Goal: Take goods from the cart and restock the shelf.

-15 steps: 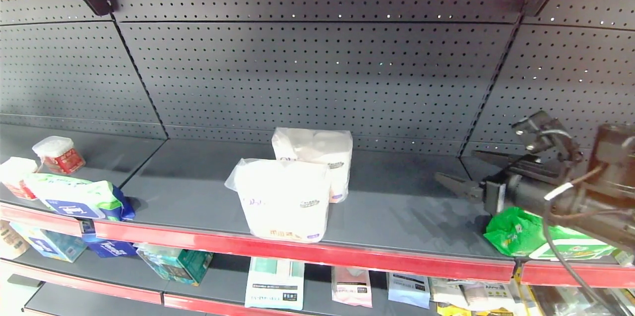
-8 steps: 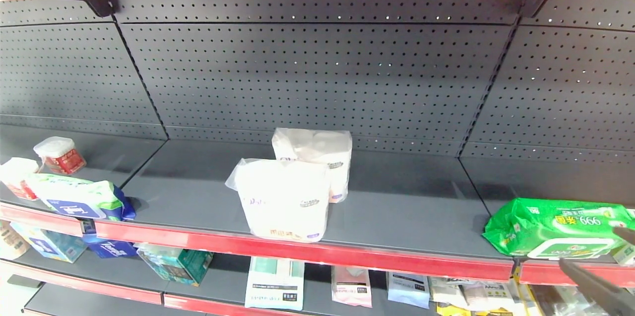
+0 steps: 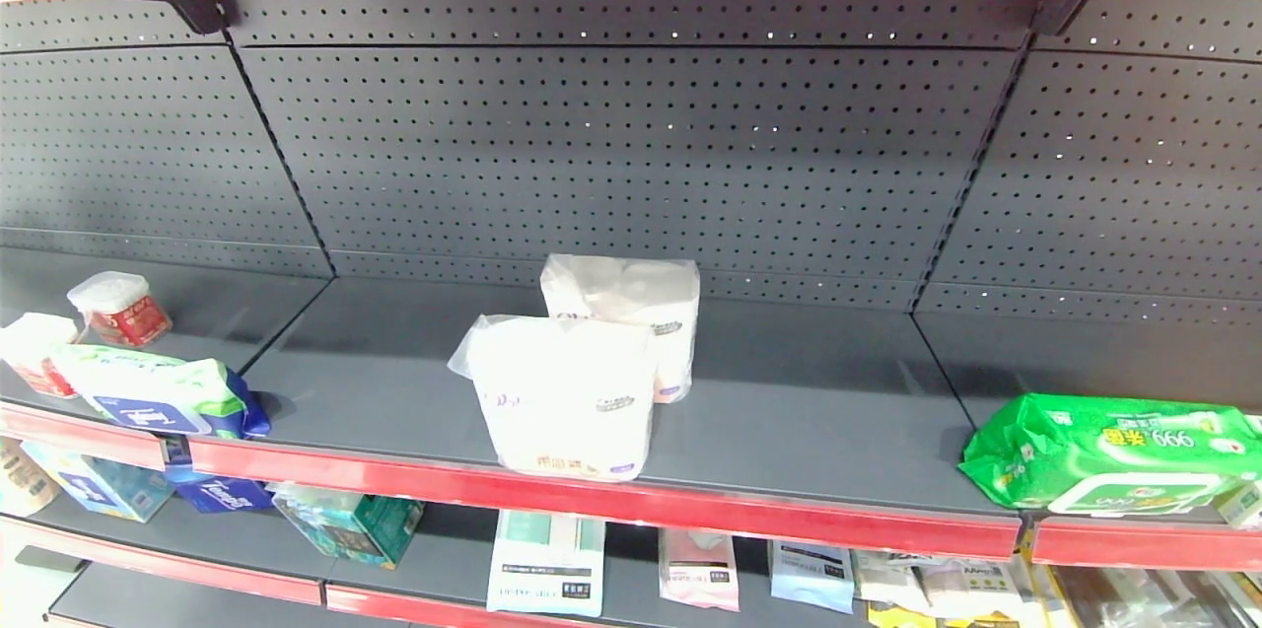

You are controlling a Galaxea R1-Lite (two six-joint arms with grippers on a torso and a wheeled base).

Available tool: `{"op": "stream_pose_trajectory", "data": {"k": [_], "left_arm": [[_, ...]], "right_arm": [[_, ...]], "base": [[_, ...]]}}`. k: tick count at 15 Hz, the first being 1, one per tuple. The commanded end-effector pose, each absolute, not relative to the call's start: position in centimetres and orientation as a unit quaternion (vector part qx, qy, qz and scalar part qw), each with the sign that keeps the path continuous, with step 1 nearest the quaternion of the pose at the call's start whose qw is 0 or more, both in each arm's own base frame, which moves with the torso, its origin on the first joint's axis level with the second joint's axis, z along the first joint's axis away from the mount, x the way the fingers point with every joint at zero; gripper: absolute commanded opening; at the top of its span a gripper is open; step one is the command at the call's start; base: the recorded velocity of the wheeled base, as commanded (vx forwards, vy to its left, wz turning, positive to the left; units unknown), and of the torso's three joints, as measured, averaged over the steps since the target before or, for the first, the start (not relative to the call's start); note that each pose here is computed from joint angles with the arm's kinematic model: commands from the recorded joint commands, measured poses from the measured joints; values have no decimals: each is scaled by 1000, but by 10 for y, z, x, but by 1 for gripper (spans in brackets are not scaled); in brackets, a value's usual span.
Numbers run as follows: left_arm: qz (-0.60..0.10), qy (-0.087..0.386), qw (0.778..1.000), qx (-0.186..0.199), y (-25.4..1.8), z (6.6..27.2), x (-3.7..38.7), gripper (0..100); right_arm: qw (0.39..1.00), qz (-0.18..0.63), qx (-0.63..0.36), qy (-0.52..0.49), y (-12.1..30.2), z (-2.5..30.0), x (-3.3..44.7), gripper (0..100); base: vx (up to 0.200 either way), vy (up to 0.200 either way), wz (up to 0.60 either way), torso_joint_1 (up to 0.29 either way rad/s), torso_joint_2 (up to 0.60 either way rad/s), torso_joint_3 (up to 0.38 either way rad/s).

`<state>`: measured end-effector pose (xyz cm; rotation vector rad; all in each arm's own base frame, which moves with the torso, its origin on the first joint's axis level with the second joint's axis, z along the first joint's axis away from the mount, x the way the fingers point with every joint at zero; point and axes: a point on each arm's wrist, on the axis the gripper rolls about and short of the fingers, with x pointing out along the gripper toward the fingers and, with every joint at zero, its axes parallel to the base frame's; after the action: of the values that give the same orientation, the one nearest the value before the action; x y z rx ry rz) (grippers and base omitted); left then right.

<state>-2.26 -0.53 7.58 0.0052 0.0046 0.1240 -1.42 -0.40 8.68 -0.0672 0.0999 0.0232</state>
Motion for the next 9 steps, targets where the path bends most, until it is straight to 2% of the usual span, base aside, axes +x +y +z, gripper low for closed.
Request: {"op": "stream_pose_trajectory", "data": {"k": [1, 4, 5, 7, 9], "left_arm": [[62, 2, 998, 3, -5, 76, -23, 100], [62, 2, 998, 3, -5, 76, -23, 100], [62, 2, 998, 3, -5, 76, -23, 100], [62, 2, 998, 3, -5, 76, -23, 100], [62, 2, 998, 3, -5, 76, -23, 100]], "right_arm": [[999, 2, -15, 40, -5, 85, -17, 100], [997, -14, -41, 71, -4, 87, -11, 100], [994, -79, -39, 71, -4, 87, -12, 100], [990, -125, -34, 49, -2, 86, -17, 100], [998, -42, -26, 30, 2, 83, -16, 100]], "base": [[0, 0, 0, 0, 0, 0], [0, 0, 0, 0, 0, 0], [0, 0, 0, 0, 0, 0], [0, 0, 0, 0, 0, 0], [0, 0, 0, 0, 0, 0]]}}
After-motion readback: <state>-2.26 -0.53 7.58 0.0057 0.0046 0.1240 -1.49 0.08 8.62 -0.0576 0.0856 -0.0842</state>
